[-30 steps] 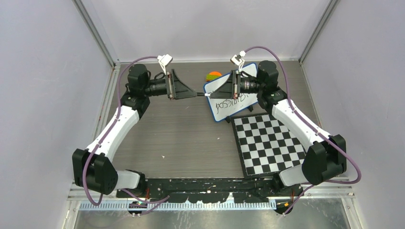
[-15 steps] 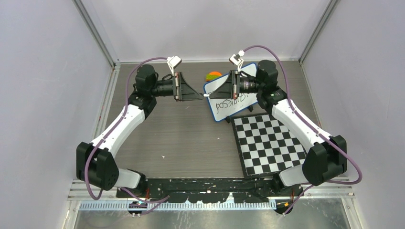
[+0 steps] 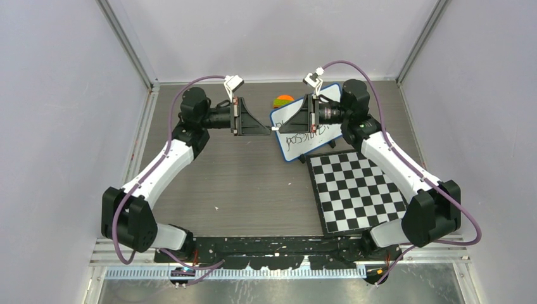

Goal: Write a sentence on the whiteboard
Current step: Close the whiteboard marker.

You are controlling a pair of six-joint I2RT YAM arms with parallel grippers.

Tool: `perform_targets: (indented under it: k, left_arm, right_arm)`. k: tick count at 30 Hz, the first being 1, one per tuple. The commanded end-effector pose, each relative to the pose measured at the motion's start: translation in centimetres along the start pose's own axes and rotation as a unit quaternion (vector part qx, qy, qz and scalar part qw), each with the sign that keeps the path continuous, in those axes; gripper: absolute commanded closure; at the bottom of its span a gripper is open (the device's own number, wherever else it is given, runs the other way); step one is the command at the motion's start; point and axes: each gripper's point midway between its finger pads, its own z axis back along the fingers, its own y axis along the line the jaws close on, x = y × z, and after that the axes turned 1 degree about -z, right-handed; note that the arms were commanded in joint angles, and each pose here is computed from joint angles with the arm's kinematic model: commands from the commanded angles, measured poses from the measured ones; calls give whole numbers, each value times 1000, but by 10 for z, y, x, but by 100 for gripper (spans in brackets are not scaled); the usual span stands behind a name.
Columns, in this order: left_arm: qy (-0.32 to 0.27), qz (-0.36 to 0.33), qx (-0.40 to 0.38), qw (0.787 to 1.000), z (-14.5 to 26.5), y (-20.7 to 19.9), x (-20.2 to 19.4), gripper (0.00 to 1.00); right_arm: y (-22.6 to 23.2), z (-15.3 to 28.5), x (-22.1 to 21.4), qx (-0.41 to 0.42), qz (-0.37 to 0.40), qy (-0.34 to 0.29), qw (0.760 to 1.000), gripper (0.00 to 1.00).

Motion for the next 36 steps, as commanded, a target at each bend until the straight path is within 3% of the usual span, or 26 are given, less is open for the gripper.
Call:
perform_targets:
  k: [1,9,16,17,20,22,29,36]
  left_arm:
    - [29,-38,-42,998,-23,-19,-9,100]
    - [46,-69,-42,996,-30,-18,-13,100]
    - [74,-172,105,977,-8,18,-25,100]
    - [79,-184,124,972,-3,19,-27,97]
    - [101,-245,192,945,17,29,-23,59]
    - [132,-279,227,924,31,32,-24,46]
    - [186,-382,260,867,61,19,-22,33]
    - [243,-464,259,811,48,13,-25,31]
  right_arm:
    - [24,-23,-7,22,12,8,1000,100]
    - [26,-34,-13,38,-19,27,999,100]
    - [16,-27,-9,8,-25,20,999,100]
    - [14,-25,-7,3,-26,17,1000,100]
    - [8,-15,-2,-13,-24,7,1000,100]
    - [3,-9,-1,-30,-22,5,999,100]
    - [-21,-2,-22,-73,-36,24,996,100]
    - [-22,-5,-37,-70,-47,40,996,100]
